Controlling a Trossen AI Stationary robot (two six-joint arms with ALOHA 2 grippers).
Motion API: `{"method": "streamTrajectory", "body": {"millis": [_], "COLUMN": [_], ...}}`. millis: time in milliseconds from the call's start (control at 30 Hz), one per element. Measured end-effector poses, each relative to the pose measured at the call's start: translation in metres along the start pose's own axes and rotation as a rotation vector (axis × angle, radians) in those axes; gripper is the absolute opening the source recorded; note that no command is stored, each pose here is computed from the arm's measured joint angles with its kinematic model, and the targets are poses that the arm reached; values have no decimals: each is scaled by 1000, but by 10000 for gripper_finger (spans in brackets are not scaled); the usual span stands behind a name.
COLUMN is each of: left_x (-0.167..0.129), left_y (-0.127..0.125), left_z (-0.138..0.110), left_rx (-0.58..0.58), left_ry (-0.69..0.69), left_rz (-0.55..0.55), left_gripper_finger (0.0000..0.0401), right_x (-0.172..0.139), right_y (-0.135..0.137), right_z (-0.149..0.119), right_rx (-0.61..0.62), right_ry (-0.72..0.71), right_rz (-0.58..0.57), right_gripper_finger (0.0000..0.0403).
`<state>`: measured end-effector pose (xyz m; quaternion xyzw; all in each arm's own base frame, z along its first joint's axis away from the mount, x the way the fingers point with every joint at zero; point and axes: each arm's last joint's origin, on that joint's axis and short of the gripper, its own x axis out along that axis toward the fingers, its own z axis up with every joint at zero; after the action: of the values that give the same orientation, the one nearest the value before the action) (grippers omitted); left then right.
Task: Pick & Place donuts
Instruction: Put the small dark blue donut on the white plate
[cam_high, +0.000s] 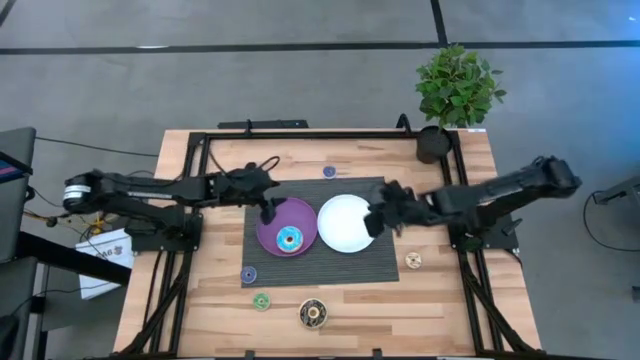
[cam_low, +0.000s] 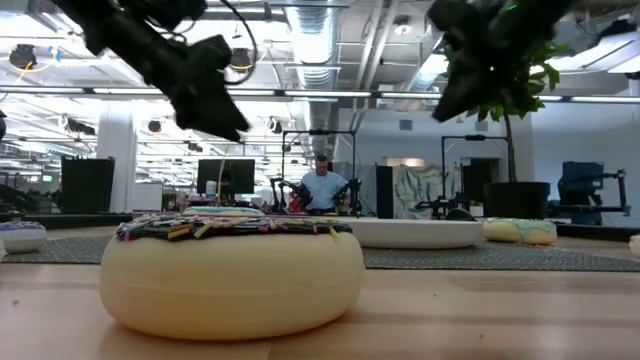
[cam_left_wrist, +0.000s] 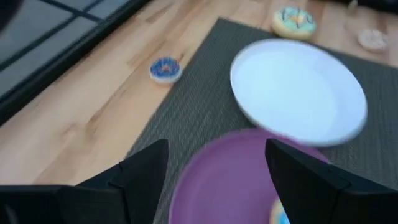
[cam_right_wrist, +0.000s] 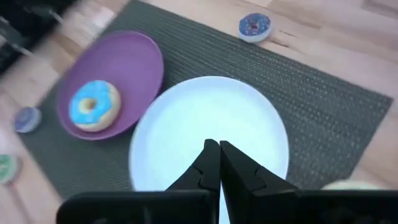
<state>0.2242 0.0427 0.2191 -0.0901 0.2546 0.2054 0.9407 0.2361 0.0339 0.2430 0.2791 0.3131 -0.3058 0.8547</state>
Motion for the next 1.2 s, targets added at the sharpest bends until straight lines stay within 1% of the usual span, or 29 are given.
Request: {"method": "streamTrajectory", "body": {"millis": [100,167,300,433,533,667,800,867,967,1033,1133,1200], "left_x": [24,42,78,116,141,169,189,197,209,216,222,225], "left_y": [-4,-6,-13,-21,-27,-32,-36,-36,-38,-40,-38,-37], "left_z": [-2,-4,-5,-4,0,7,16,16,15,15,15,18], "left_rx": [-8,-29,-33,-13,-8,-4,5,8,-1,-20,-55,-89], "left_ry": [-39,-57,-4,63,82,98,86,88,106,111,122,100], "left_rz": [30,45,86,126,143,243,323,367,382,389,435,453], "left_gripper_finger": [263,263,263,263,263,263,263,263,263,263,263,263], "right_x": [-12,-16,-21,-28,-35,-43,-50,-53,-57,-59,-62,-64], "right_y": [1,2,2,-2,-6,-9,-15,-20,-26,-29,-32,-35], "right_z": [-16,-23,-34,-49,-60,-71,-79,-84,-90,-93,-95,-96], "right_rx": [11,0,-23,-60,-78,-67,-36,-11,22,36,50,50], "right_ry": [-35,-31,3,63,97,123,134,138,143,147,150,153], "right_rz": [14,16,1,-56,-88,-121,-117,-104,-81,-68,-50,-41], "right_gripper_finger": [0,0,0,0,0,0,0,0,0,0,0,0]}}
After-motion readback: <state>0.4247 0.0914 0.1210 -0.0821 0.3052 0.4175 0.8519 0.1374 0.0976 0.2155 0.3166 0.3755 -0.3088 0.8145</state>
